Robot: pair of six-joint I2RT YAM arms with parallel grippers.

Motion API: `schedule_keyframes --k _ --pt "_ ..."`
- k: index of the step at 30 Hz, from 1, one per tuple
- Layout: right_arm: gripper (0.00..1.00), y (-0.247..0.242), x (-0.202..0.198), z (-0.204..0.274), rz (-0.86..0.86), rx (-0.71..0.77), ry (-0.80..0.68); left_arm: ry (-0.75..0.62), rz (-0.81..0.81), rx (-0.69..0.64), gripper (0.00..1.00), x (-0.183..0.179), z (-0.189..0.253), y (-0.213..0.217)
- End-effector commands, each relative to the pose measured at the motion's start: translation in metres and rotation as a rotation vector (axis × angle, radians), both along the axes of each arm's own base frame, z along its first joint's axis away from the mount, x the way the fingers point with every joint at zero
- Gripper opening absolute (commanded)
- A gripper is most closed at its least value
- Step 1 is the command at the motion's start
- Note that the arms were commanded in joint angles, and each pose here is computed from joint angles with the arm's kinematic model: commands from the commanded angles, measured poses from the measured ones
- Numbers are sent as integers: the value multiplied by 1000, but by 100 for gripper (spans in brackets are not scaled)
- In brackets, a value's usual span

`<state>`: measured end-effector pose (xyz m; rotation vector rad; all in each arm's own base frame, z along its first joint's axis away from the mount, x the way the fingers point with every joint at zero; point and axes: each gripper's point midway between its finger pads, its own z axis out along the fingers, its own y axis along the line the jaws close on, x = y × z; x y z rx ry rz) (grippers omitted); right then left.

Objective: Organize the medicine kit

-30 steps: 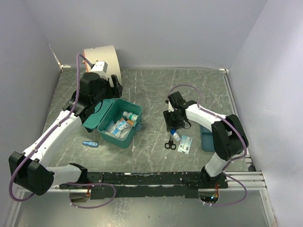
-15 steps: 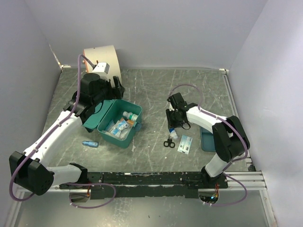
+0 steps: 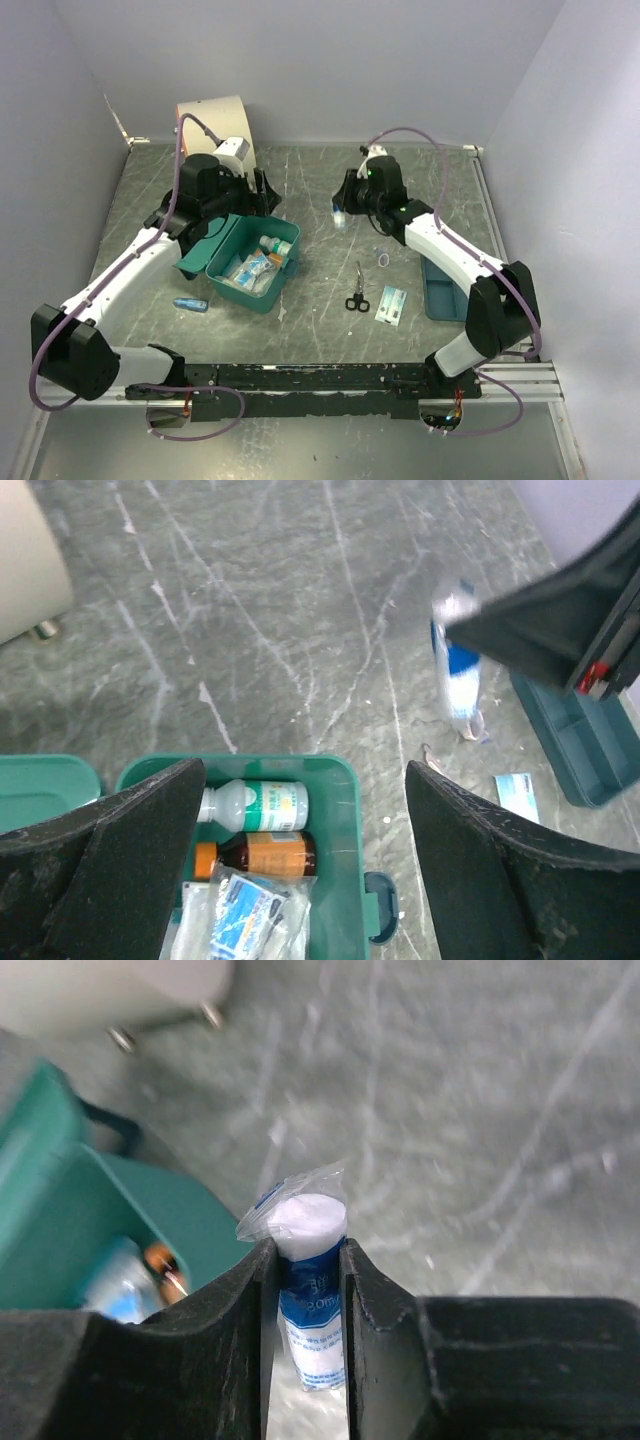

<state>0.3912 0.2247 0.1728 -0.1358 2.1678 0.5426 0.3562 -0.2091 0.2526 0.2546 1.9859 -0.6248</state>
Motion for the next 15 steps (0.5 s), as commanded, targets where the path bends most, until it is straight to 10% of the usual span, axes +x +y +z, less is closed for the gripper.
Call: schedule_keyframes --k 1,15 --pt "19 37 35 90 20 252 -205 -89 -164 -98 91 -1 37 -32" --pt "19 85 34 175 344 558 -365 -221 -291 -322 85 27 92 -67"
